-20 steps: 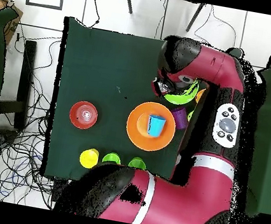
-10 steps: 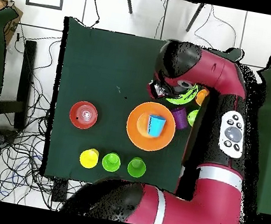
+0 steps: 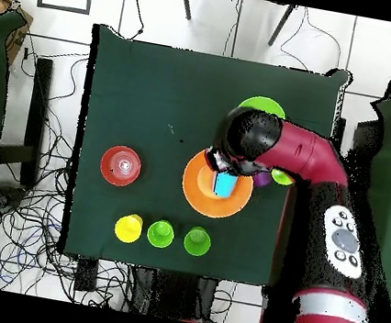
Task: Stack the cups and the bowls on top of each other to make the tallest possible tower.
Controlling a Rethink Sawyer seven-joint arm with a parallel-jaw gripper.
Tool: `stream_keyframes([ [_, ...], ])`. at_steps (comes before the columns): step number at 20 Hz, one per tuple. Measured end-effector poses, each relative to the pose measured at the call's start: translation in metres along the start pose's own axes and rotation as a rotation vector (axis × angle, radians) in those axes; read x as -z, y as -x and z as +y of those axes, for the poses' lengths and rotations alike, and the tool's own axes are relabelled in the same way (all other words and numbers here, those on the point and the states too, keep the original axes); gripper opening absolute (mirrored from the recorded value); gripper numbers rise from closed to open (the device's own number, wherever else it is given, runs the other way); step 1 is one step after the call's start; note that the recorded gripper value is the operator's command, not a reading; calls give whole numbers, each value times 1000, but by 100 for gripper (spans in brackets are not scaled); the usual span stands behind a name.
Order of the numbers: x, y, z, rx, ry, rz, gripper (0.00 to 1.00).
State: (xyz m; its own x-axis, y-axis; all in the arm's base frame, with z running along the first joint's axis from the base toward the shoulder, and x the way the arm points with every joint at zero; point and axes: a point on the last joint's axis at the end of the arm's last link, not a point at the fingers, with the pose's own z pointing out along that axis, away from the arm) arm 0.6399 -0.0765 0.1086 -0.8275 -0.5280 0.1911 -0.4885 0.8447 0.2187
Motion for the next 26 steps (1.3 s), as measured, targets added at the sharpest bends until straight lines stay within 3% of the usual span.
stream_keyframes([
  [3,-16,-20,27,19,16,15,100],
  [5,-22,-22,34,30,23,28,100],
  [13,-56,-7,66,125,46,75,100],
  [19,-81,5,78,163,75,67,100],
  [26,-117,8,78,182,138,54,100],
])
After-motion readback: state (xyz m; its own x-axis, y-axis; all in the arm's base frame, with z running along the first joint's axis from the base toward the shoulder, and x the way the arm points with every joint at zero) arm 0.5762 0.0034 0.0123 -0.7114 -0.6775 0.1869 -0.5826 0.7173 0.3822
